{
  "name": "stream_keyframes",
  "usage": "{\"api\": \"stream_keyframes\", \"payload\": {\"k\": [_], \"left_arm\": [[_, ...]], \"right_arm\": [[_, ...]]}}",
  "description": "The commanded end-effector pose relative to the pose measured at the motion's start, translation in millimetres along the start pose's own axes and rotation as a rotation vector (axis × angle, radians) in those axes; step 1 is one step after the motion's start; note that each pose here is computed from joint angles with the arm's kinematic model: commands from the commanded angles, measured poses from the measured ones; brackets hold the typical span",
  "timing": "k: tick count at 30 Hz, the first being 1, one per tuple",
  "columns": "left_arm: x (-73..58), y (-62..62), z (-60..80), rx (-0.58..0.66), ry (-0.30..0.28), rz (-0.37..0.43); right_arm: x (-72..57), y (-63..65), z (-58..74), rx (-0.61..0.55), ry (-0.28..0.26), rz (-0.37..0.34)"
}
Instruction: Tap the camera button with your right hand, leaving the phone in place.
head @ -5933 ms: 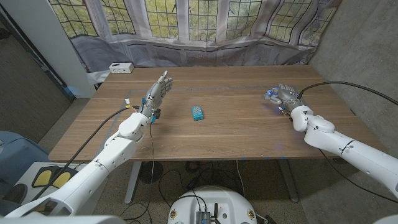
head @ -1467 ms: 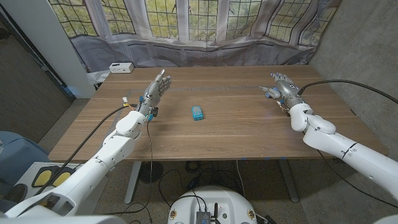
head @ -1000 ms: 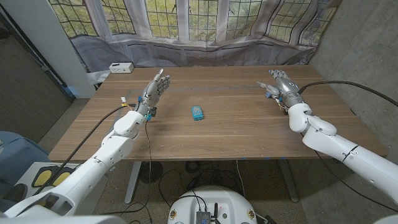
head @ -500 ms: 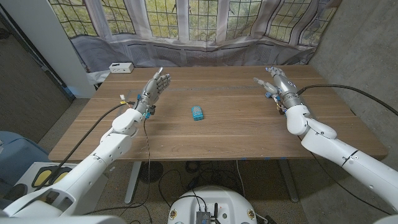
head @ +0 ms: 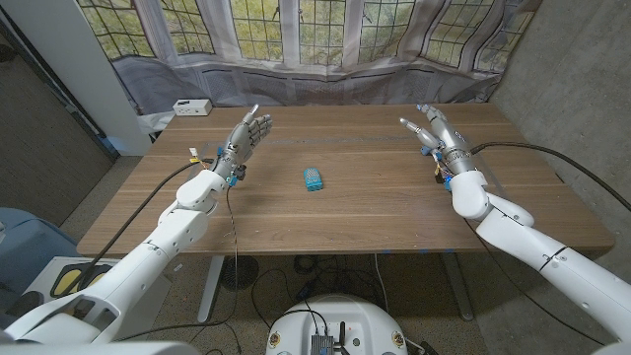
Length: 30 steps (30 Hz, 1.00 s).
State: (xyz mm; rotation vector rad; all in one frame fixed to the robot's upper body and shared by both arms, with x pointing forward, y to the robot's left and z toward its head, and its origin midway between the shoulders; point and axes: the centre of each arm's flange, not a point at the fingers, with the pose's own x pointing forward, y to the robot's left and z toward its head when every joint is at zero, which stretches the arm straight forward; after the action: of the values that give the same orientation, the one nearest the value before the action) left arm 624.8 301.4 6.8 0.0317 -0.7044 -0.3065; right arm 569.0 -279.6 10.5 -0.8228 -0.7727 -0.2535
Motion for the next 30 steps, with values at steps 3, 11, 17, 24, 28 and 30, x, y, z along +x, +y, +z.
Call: {"api": "stream_keyframes", "payload": {"k": [3, 11, 17, 24, 28, 30], "left_arm": [[-3.3, 0.4, 7.0, -0.006, -0.027, -0.029], [-3.6, -8.6, 10.3, 0.009, -0.031, -0.039], [-3.3, -14.0, 11.8, 0.028, -0.018, -0.042], [-4.5, -17.3, 8.2, 0.023, -0.014, -0.051], [-6.2, -18.7, 6.3, 0.019, -0.017, -0.052], [-6.8, -18.8, 6.0, 0.016, -0.018, -0.051]], "right_arm": [[-2.0, 7.6, 4.6, 0.281, -0.029, 0.015], [0.4, 9.3, -6.8, 0.440, -0.048, 0.051], [3.1, 8.0, -10.4, 0.501, -0.076, 0.050], [4.8, 17.3, -15.3, 0.623, -0.081, 0.064], [8.8, 28.0, -20.8, 0.728, -0.081, 0.118], [10.1, 30.5, -22.1, 0.747, -0.082, 0.135]]}}
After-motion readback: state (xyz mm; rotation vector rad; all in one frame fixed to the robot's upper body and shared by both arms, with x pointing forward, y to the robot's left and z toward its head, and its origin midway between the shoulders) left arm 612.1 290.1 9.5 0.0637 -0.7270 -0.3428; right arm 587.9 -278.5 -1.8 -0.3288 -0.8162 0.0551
